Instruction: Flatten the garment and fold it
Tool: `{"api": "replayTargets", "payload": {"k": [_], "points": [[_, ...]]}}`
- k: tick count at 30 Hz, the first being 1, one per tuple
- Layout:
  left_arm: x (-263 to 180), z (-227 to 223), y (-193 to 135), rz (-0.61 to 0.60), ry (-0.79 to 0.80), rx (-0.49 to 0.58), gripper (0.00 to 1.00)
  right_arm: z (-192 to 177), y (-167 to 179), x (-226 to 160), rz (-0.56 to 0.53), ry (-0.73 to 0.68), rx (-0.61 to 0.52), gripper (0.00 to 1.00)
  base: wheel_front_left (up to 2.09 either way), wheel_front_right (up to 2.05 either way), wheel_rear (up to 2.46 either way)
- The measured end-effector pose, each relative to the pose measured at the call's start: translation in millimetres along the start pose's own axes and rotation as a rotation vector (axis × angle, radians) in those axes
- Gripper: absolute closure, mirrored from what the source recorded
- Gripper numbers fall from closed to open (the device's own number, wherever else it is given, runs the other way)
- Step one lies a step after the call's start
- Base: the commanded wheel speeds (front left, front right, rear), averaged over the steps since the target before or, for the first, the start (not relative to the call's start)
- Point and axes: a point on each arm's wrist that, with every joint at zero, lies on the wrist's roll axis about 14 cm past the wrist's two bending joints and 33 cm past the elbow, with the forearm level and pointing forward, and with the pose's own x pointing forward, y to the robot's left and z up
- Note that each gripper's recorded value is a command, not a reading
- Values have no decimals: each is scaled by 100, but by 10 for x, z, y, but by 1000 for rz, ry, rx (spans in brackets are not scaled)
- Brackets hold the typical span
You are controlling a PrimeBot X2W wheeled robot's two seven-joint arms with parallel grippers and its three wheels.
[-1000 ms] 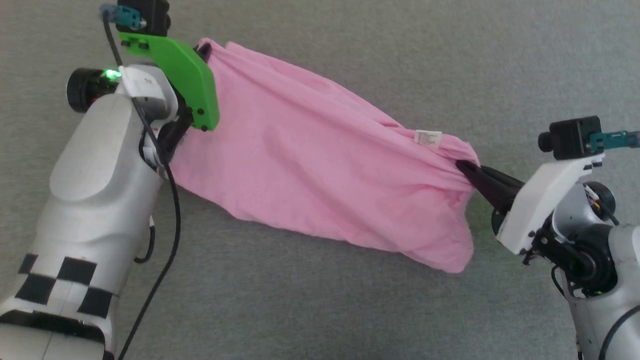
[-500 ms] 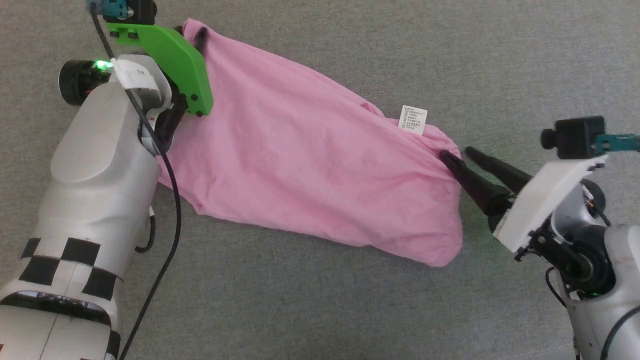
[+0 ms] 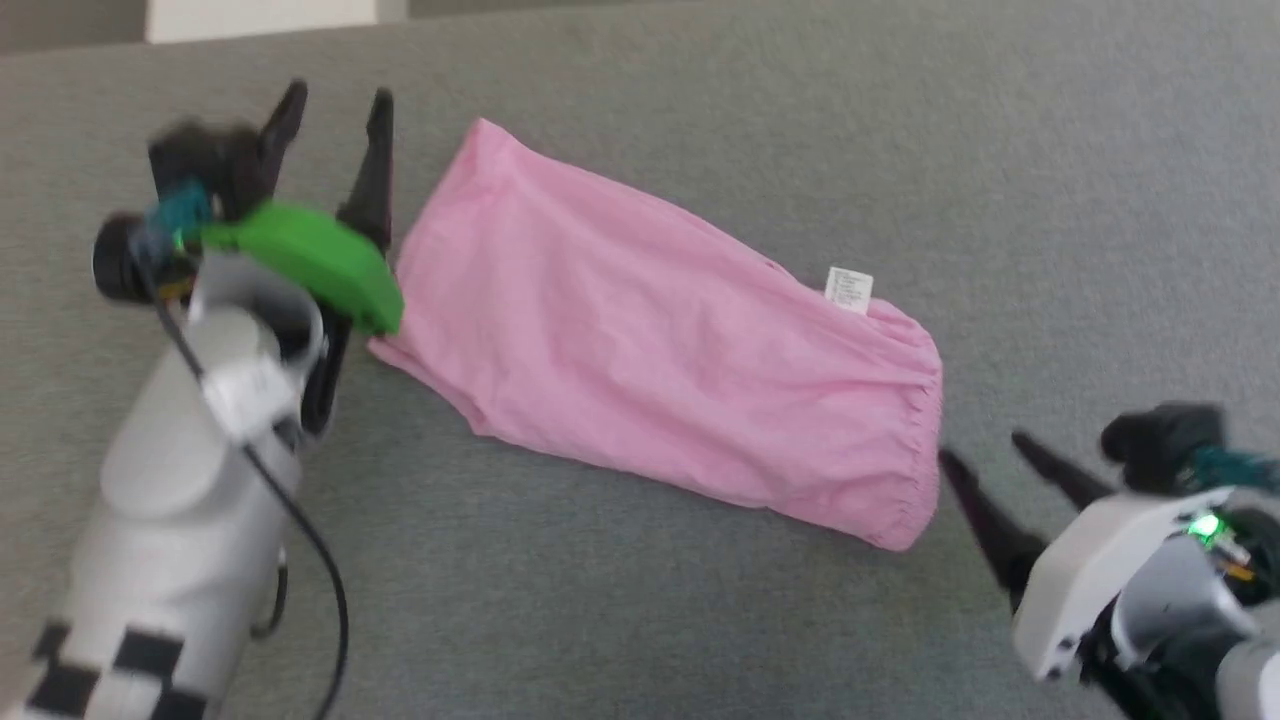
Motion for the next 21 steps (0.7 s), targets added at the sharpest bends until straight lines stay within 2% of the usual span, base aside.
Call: {"api": "replayTargets", "payload": {"k": [6, 12, 21], "points": [[-705, 86, 162, 120, -74, 5, 0, -215, 250, -54, 1, 116, -81, 0, 0, 0, 0], [-1316, 18, 284, 247, -70, -38, 0, -365, 325, 186, 1, 205, -125, 0, 0, 0, 0], [-1641, -44, 332, 308, -44, -68, 0, -522, 472, 533, 40, 318, -166, 0, 0, 0, 0]]}}
